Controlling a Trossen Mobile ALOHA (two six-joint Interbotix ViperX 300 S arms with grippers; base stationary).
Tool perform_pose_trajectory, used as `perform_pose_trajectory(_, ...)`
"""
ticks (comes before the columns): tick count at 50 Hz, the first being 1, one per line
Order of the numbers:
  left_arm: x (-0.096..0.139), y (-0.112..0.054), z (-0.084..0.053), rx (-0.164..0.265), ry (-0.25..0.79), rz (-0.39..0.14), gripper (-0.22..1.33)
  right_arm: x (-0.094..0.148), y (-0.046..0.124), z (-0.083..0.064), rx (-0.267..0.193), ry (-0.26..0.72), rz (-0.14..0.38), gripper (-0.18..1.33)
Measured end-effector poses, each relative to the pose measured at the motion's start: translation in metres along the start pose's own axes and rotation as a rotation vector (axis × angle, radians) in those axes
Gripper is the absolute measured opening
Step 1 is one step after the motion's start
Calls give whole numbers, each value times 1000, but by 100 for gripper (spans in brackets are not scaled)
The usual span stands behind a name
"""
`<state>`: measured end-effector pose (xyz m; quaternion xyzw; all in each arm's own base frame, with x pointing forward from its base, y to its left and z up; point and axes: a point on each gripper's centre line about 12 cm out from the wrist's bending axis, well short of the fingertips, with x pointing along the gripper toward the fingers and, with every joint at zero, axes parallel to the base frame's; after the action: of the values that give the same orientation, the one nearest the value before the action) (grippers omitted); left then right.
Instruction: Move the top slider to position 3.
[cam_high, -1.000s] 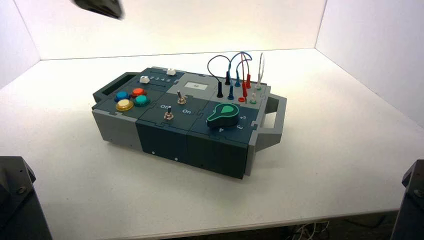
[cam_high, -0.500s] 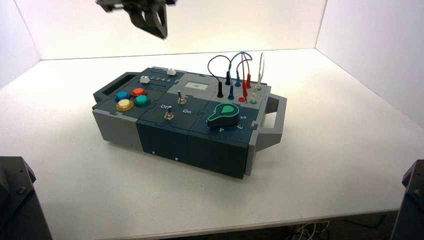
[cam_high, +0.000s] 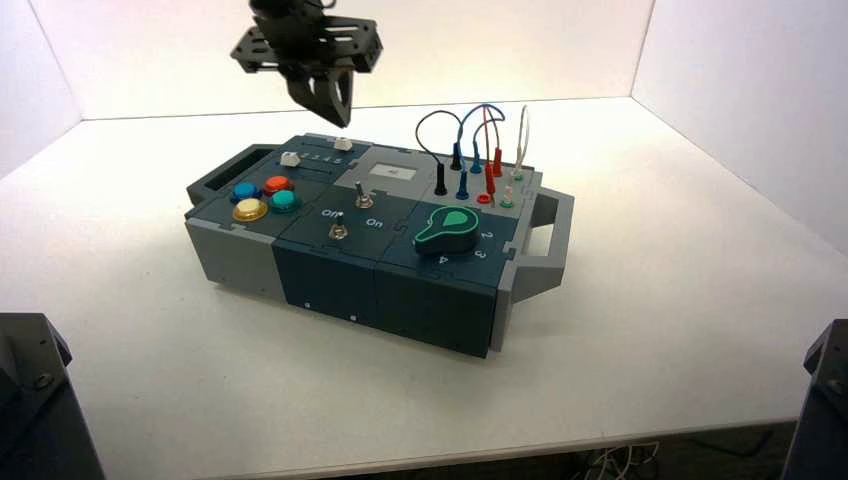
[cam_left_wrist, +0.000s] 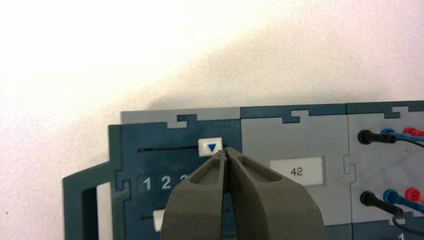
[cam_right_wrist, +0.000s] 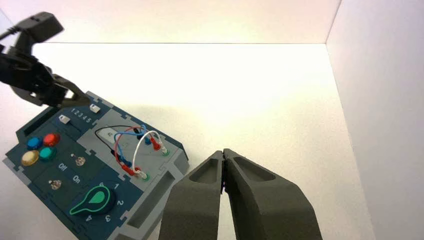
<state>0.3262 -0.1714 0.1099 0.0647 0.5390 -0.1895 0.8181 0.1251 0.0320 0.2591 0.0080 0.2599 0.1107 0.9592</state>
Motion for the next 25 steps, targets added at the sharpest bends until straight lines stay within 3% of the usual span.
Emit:
perform_pose_trajectory(8,10,-7,3,22,12,-6,-16,0,0,0,2,0,0,-14)
perform_pose_trajectory(25,20,-6,3,27,31,-2,-16,0,0,0,2,0,-1,-14)
